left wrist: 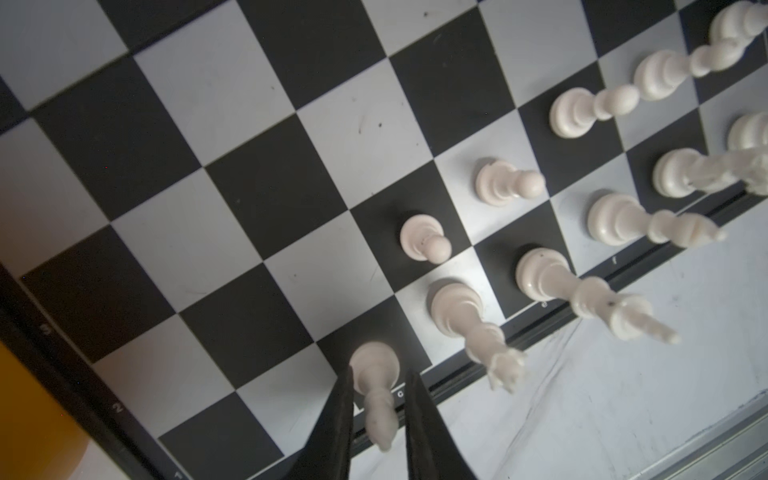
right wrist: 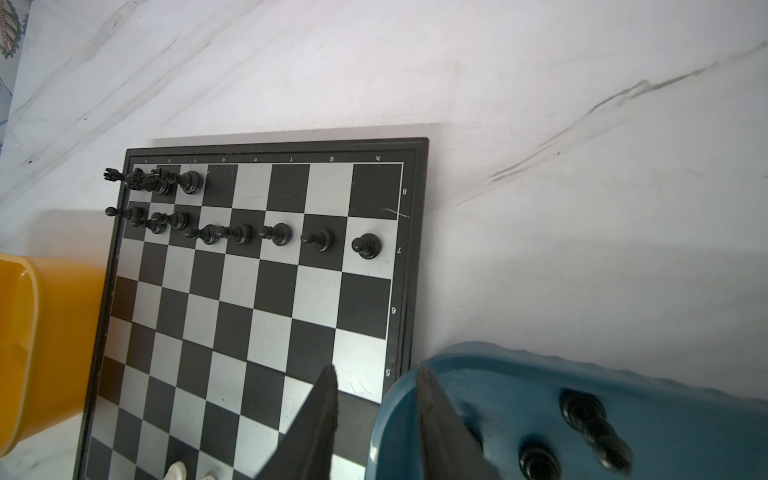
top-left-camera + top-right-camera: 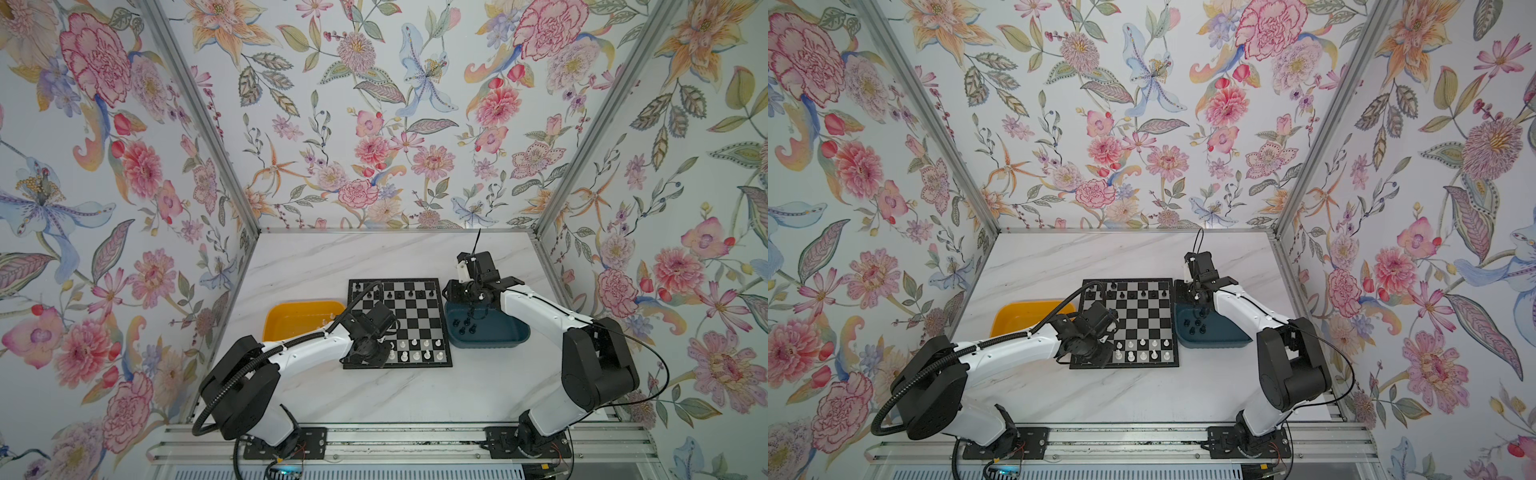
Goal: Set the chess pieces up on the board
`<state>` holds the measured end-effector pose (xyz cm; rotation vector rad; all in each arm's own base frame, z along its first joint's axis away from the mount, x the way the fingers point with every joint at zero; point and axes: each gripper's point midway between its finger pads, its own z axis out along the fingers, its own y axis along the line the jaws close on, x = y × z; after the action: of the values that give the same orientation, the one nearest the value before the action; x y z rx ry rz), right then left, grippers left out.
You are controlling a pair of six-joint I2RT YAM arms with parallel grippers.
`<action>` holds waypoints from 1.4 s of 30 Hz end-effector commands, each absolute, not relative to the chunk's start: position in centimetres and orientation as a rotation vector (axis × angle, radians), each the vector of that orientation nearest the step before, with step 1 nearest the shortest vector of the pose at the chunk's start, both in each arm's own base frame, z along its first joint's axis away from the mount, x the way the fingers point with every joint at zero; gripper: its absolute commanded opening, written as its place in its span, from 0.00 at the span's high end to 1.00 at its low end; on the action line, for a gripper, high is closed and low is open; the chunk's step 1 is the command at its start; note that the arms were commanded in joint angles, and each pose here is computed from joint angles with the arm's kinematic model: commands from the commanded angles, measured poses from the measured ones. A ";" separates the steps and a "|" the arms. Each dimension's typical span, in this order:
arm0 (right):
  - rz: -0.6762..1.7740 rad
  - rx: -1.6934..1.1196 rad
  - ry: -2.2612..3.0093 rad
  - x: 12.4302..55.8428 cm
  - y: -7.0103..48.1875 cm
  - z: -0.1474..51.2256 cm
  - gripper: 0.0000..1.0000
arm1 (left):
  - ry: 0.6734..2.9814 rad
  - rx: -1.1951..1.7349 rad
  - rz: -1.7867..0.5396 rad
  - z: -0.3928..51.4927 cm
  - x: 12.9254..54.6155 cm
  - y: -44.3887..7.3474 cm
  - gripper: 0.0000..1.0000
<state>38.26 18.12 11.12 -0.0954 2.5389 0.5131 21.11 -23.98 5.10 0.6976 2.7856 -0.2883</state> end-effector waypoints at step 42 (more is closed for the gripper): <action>0.503 -0.072 2.503 39.0 18.0 12.5 0.66 | 2.647 0.167 -0.042 12.0 24.4 -10.6 0.63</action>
<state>38.24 17.99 11.43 -0.0839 2.5308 0.5102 24.68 -11.73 13.39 0.1699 2.6013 -0.0891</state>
